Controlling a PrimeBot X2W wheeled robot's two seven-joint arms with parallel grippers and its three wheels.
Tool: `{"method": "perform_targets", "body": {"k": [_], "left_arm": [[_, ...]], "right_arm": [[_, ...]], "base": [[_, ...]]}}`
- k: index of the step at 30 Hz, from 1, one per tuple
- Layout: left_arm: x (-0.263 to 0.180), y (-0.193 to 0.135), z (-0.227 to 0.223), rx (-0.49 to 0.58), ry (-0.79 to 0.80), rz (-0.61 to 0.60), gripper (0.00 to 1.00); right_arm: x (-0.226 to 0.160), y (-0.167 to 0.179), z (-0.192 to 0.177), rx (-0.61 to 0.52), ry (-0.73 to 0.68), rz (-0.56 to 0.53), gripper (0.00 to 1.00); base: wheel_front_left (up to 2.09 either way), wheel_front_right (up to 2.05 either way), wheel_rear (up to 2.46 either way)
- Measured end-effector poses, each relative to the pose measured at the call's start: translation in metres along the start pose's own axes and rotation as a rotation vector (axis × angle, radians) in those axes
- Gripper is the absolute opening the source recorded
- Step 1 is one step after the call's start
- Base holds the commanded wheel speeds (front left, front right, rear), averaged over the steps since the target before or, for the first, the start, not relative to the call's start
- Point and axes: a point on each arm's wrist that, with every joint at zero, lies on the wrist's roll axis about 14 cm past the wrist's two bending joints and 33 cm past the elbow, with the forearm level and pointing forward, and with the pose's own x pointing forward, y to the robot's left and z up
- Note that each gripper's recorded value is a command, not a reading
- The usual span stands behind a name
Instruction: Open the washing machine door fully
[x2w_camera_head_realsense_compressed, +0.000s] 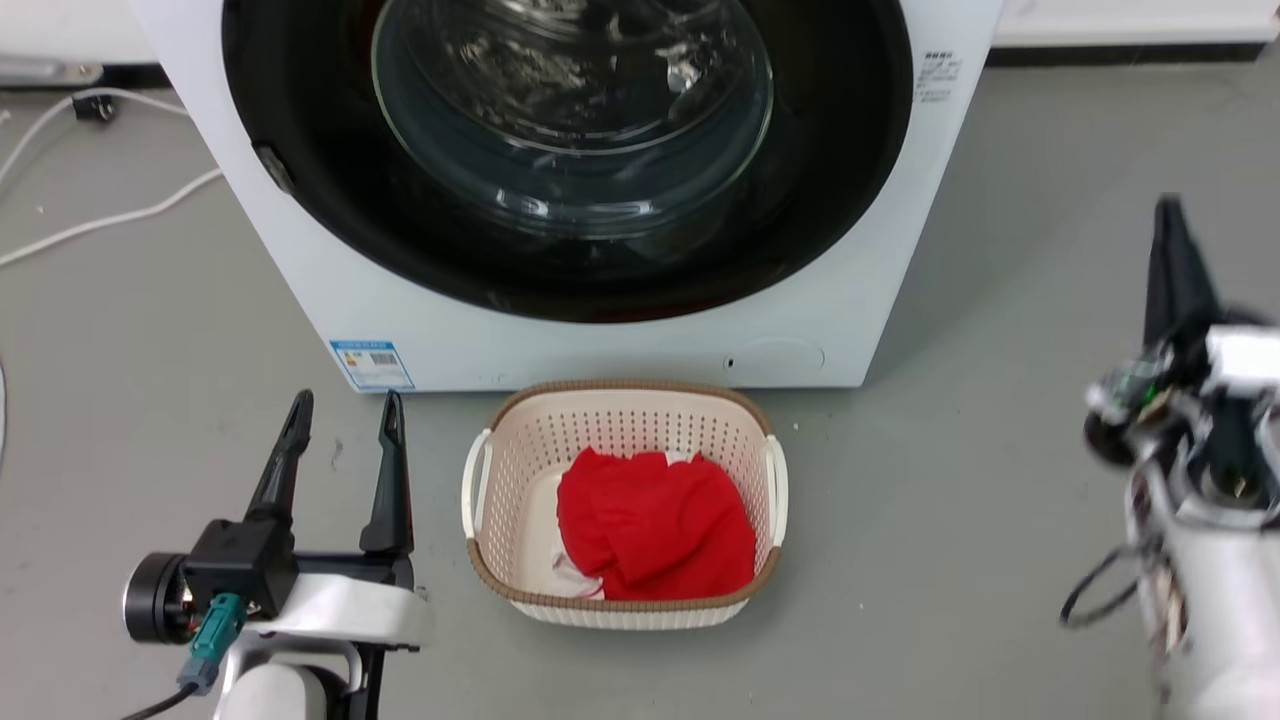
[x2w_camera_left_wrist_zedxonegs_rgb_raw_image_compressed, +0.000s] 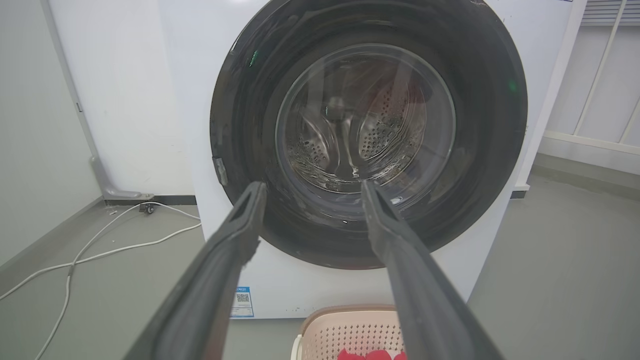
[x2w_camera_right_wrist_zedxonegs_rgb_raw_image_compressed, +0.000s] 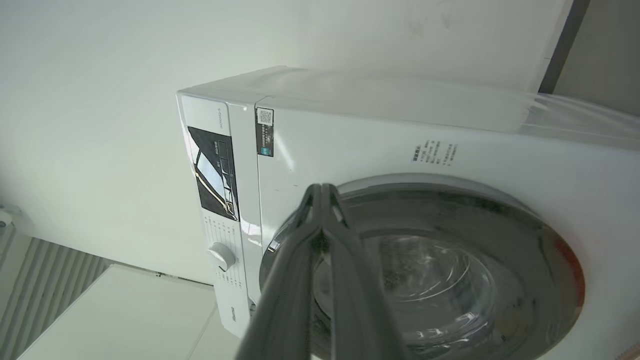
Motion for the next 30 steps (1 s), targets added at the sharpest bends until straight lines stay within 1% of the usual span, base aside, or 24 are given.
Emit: {"method": "perform_targets", "body": {"k": [5, 9, 13, 16, 20, 21, 24, 25, 30], "left_arm": [[0.012, 0.001, -0.006, -0.002, 0.005, 0.001, 1.0], [0.021, 0.004, -0.011, -0.004, 0.008, 0.006, 1.0], [0.029, 0.007, -0.019, -0.003, 0.018, 0.012, 1.0], [0.036, 0.009, -0.024, -0.001, 0.024, 0.014, 1.0], [0.047, 0.01, -0.032, 0.001, 0.028, 0.014, 1.0], [0.053, 0.012, -0.039, 0.003, 0.037, 0.015, 1.0], [0.057, 0.013, -0.046, 0.005, 0.046, 0.017, 1.0], [0.058, 0.014, -0.049, 0.005, 0.051, 0.019, 1.0], [0.064, 0.015, -0.059, 0.008, 0.065, 0.02, 1.0]], "right_arm": [[0.048, 0.012, 0.001, -0.014, 0.05, 0.01, 0.0], [0.085, 0.02, -0.001, -0.072, 0.097, 0.008, 0.0], [0.121, 0.034, -0.016, -0.139, 0.182, 0.009, 0.0], [0.145, 0.045, -0.034, -0.209, 0.264, 0.013, 0.0], [0.168, 0.049, -0.066, -0.291, 0.405, -0.003, 0.0], [0.179, 0.047, -0.09, -0.369, 0.512, -0.017, 0.0], [0.183, 0.04, -0.117, -0.417, 0.626, -0.042, 0.0], [0.184, 0.036, -0.123, -0.449, 0.656, -0.051, 0.0], [0.191, 0.023, -0.146, -0.531, 0.733, -0.08, 0.0]], "base": [[0.0, 0.0, 0.0], [0.0, 0.0, 0.0], [0.0, 0.0, 0.0], [0.0, 0.0, 0.0], [0.0, 0.0, 0.0], [0.0, 0.0, 0.0], [0.0, 0.0, 0.0], [0.0, 0.0, 0.0], [0.0, 0.0, 0.0]]}}
